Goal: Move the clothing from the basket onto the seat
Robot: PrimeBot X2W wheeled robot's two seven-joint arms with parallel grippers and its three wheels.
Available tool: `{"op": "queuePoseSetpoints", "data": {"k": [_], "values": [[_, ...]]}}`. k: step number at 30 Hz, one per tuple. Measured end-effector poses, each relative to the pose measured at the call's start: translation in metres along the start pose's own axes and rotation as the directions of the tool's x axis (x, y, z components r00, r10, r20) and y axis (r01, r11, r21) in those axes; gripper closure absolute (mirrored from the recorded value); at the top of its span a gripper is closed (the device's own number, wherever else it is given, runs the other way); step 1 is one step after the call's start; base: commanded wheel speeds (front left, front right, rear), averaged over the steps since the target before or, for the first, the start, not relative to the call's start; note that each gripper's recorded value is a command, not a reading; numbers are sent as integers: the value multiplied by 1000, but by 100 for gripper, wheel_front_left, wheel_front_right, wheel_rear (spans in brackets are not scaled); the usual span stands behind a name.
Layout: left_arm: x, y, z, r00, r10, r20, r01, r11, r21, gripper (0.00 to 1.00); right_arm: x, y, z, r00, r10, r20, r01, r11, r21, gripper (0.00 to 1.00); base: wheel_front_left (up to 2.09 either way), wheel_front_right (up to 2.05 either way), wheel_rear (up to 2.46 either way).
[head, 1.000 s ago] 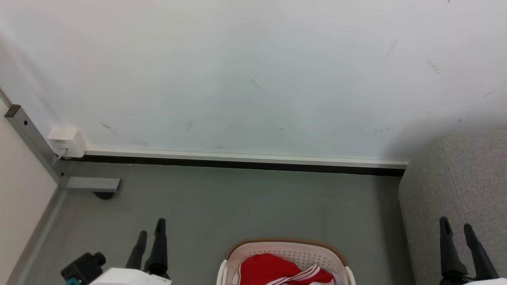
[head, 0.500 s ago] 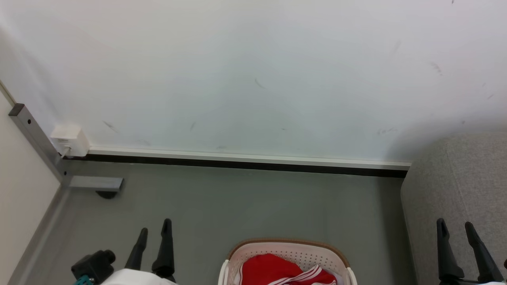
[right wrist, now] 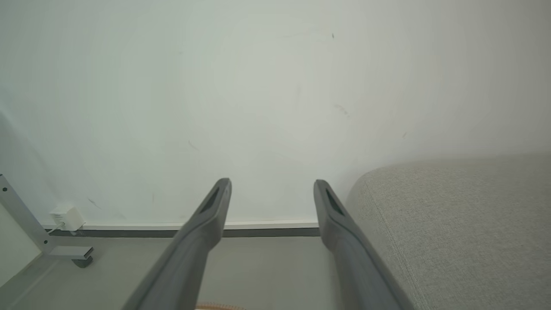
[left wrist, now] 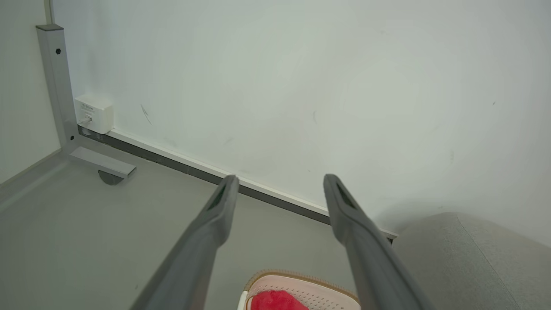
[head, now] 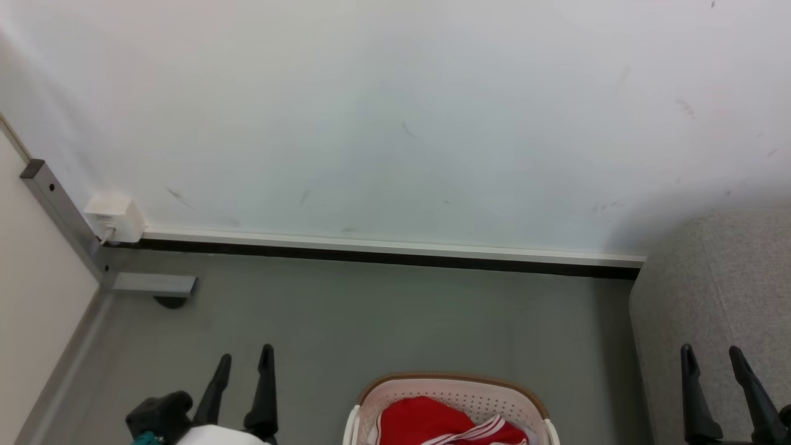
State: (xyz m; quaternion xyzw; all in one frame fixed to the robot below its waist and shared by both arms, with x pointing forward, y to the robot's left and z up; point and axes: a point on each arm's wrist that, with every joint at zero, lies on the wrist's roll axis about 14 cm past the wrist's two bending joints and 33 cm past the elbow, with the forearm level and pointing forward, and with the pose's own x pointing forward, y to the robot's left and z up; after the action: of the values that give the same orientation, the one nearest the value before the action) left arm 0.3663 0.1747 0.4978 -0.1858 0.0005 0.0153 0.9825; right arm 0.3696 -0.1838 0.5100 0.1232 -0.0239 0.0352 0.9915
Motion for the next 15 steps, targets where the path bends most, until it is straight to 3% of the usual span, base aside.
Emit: {"op": "queuePoseSetpoints", "data": {"k": [15], "values": [[-4,2,0,1000,-13,19,10,991,135,0,-1,-1,1,1000,8,15,-6,996,-87,0,0,0,0]]}}
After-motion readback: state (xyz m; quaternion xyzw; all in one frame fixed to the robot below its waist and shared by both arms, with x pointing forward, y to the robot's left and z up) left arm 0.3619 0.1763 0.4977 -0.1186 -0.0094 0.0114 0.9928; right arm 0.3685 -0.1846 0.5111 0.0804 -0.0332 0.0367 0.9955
